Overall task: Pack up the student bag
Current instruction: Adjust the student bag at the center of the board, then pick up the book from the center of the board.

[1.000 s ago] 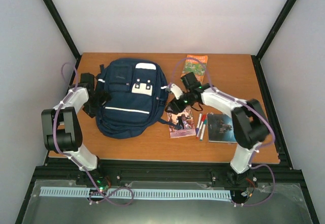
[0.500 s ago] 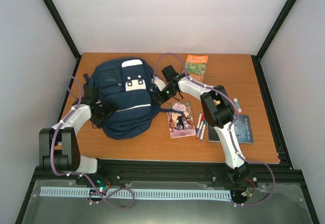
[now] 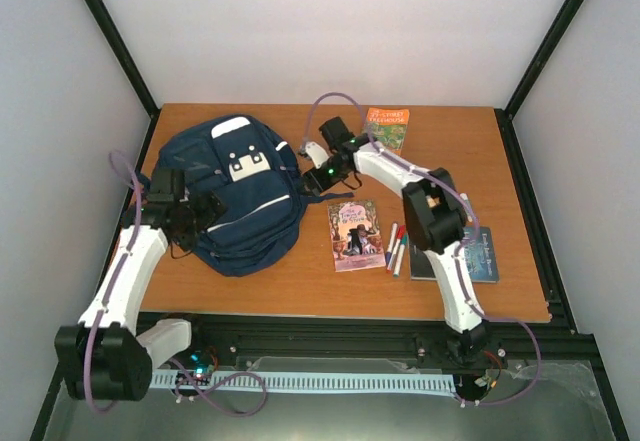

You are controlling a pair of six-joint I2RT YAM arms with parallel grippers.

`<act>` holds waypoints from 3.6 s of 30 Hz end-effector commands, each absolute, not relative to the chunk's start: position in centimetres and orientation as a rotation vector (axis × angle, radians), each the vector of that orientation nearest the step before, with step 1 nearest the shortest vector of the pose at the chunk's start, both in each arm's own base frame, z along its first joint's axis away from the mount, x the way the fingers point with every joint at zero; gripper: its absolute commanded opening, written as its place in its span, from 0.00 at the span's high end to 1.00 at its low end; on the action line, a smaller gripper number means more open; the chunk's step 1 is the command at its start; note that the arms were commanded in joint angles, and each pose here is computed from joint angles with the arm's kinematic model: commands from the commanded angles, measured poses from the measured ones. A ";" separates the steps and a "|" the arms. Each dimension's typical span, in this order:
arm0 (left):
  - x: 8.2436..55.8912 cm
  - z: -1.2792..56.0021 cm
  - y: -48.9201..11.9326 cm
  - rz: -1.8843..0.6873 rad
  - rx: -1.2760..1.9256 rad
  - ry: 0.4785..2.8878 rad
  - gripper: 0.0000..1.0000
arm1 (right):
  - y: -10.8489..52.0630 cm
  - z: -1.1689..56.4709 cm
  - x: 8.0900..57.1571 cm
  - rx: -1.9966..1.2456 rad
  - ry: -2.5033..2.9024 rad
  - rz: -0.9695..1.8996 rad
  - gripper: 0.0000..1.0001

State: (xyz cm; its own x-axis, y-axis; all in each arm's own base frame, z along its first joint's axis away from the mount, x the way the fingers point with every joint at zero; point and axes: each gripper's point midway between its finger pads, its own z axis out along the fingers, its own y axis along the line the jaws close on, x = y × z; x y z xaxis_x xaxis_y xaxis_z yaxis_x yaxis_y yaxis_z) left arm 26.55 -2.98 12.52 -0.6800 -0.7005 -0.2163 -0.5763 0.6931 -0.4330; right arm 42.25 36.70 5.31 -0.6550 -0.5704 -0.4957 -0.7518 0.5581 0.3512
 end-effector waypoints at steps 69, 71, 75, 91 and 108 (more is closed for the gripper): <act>29.8 2.9 -34.4 -1.215 -0.179 2.729 0.31 | 18.1 0.9 28.6 -1.238 2.590 0.402 0.72; 29.9 3.9 -35.2 -1.305 -0.173 2.684 0.31 | 18.3 0.7 28.5 -1.246 2.594 0.413 0.72; 30.3 7.1 -35.9 -1.415 -0.140 2.561 0.33 | 18.6 0.6 28.3 -1.248 2.602 0.435 0.72; 30.6 10.8 -35.9 -1.528 -0.160 2.408 0.58 | 18.8 1.1 28.4 -1.236 2.593 0.450 0.70; 30.9 6.3 -36.8 -1.412 -0.136 2.559 0.51 | 18.8 1.0 28.3 -1.232 2.601 0.452 0.69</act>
State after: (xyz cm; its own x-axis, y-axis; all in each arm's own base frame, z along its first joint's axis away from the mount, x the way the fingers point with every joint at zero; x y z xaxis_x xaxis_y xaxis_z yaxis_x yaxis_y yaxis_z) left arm 32.02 -34.45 6.80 -0.9475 -0.2723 -0.1679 -0.0126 0.5562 -0.8309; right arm 29.62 17.42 1.91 -0.6267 -0.7018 -0.3388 -0.7672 0.6318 0.1105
